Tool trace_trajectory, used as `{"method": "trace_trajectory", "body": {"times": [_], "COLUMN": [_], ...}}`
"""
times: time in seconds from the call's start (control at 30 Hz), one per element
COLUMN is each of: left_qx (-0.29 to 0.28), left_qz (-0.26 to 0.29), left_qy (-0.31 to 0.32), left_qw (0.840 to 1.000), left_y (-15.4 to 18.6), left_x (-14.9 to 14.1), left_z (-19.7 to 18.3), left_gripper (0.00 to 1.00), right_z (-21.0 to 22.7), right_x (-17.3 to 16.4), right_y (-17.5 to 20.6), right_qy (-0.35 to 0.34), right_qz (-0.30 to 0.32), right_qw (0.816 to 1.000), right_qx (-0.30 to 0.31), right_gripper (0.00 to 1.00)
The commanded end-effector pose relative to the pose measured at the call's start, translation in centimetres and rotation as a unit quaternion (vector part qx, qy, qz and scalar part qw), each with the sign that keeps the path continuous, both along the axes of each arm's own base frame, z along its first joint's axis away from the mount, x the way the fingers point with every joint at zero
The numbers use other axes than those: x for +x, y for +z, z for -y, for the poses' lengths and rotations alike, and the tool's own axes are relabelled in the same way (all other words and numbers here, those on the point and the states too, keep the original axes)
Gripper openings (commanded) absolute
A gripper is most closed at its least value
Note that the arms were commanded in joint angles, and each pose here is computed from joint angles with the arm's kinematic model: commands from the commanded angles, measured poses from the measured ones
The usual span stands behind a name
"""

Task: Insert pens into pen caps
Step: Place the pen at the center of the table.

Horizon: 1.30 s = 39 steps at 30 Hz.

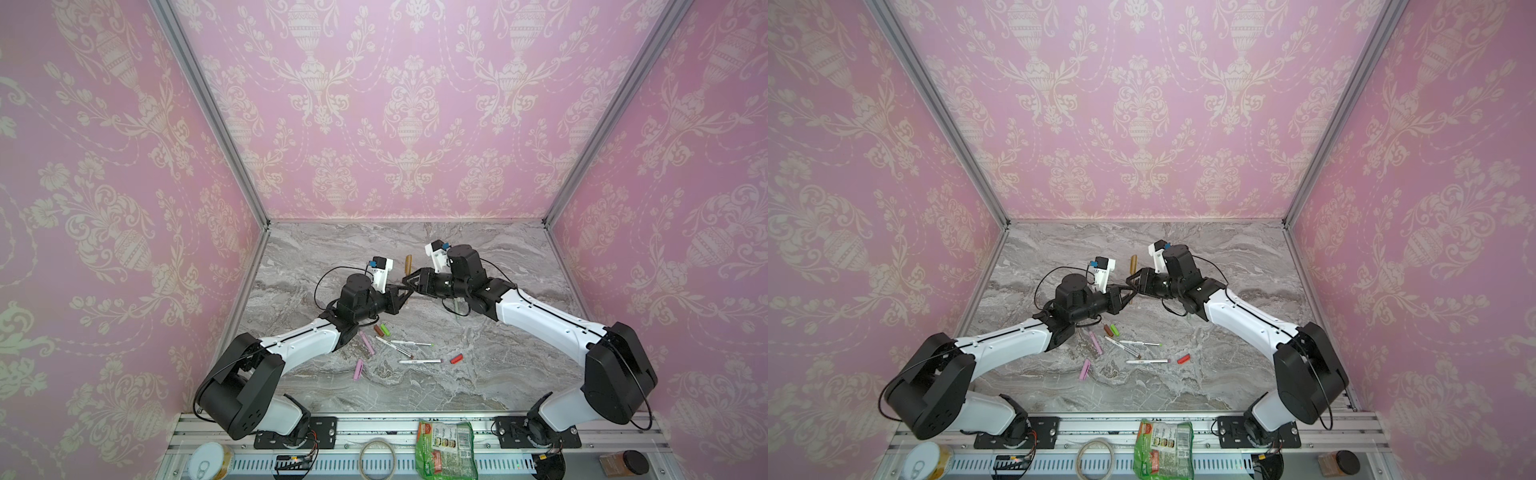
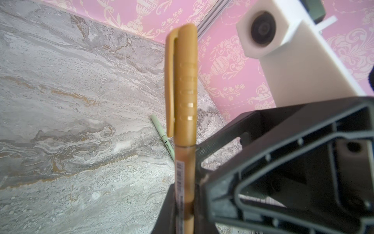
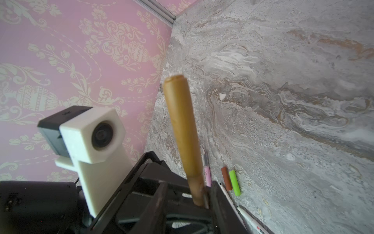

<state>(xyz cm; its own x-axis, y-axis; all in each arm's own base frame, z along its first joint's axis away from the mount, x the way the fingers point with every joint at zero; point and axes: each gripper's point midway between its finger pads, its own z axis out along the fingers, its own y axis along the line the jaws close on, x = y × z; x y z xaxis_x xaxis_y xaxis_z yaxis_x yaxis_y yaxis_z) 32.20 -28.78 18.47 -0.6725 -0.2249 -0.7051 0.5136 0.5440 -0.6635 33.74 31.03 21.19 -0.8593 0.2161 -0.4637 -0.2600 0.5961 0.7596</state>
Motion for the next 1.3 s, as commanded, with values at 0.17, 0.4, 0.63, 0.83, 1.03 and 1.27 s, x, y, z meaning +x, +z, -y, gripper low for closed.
{"method": "trace_trajectory", "body": {"times": [0.17, 0.4, 0.63, 0.83, 1.03, 1.27], "left_qx": [-0.03, -0.019, -0.017, -0.018, -0.02, -0.01], "left_qz": [0.043, 0.041, 0.038, 0.036, 0.035, 0.044], "left_qy": [-0.017, -0.026, -0.034, -0.041, -0.04, -0.04], "left_qw": [0.998, 0.999, 0.999, 0.998, 0.998, 0.998], "left_y": [3.7, 3.7, 3.6, 3.6, 3.7, 3.3], "left_x": [-1.0, -2.1, -2.4, -2.4, -2.4, -3.2], "left_z": [0.6, 0.7, 1.1, 1.6, 1.6, 1.0], "left_gripper": [0.0, 0.0, 0.0, 0.0, 0.0, 0.51], "right_z": [0.8, 1.4, 1.2, 1.4, 1.6, 4.2], "right_x": [-0.3, 0.7, 0.9, 0.8, 0.9, 1.8], "right_y": [0.6, 0.9, 0.7, 0.7, 0.8, 1.4], "right_qy": [-0.006, -0.033, -0.033, -0.039, -0.046, -0.094], "right_qz": [0.012, 0.026, 0.026, 0.028, 0.03, 0.032], "right_qw": [1.0, 0.998, 0.998, 0.998, 0.998, 0.993], "right_qx": [-0.023, -0.038, -0.037, -0.038, -0.04, -0.065], "right_gripper": [0.35, 0.32, 0.23, 0.14, 0.05, 0.02]}}
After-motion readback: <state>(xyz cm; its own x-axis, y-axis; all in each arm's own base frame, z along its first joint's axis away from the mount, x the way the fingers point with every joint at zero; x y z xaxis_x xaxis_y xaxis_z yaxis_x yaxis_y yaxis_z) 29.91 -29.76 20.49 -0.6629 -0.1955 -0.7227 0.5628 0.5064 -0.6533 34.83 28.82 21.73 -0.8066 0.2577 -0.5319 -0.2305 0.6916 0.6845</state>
